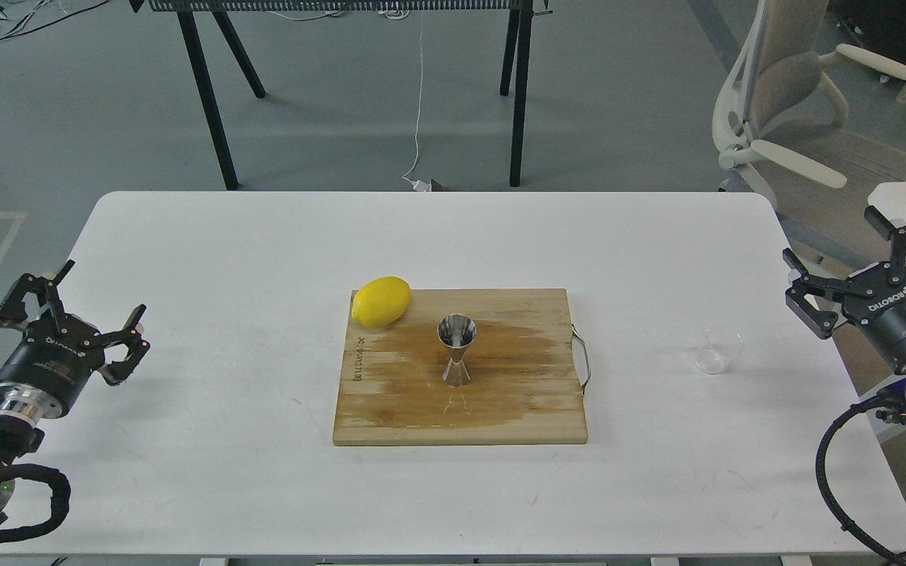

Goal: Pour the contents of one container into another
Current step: 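Open the right gripper and retract it from the glass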

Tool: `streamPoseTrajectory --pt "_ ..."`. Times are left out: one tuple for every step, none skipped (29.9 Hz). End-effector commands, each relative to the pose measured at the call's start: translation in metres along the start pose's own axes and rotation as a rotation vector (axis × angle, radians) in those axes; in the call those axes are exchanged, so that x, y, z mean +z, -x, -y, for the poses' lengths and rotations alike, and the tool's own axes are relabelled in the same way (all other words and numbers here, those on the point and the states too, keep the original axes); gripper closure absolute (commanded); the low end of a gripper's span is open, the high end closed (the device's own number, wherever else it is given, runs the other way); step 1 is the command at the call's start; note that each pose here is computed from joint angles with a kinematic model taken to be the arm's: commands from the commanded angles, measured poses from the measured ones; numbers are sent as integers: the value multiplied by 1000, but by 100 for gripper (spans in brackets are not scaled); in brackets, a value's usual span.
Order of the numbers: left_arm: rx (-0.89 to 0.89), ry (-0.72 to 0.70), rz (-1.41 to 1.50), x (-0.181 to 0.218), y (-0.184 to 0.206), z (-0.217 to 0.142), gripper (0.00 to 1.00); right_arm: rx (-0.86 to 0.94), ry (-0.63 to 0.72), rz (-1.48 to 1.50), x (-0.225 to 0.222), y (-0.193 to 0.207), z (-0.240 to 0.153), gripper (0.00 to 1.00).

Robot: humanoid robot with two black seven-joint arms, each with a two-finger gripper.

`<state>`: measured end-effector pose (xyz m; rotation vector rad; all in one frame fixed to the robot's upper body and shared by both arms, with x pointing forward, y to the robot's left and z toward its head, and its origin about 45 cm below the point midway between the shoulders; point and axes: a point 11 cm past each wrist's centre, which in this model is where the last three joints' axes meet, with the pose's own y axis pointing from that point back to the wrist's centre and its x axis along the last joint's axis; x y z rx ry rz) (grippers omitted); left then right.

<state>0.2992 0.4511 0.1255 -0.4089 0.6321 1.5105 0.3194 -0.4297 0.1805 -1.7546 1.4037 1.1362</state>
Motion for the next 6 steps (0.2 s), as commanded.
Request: streamPoseTrajectory --pt "3 6 2 3 -1 0 1 -9 -8 37 12 -2 4 1" --pt "3 6 2 3 -1 0 1 -13 -16 53 16 -3 5 1" --pt "2 4 1 2 -1 0 1 -19 -21 66 19 -2 7 1" --pt "2 4 1 2 -1 0 1 -22 -25 76 22 -2 8 1" --pt "4 4 2 2 -1 0 1 -23 -28 81 23 -3 8 1" --pt "4 4 2 2 -1 0 1 -23 -36 82 23 -3 8 1"
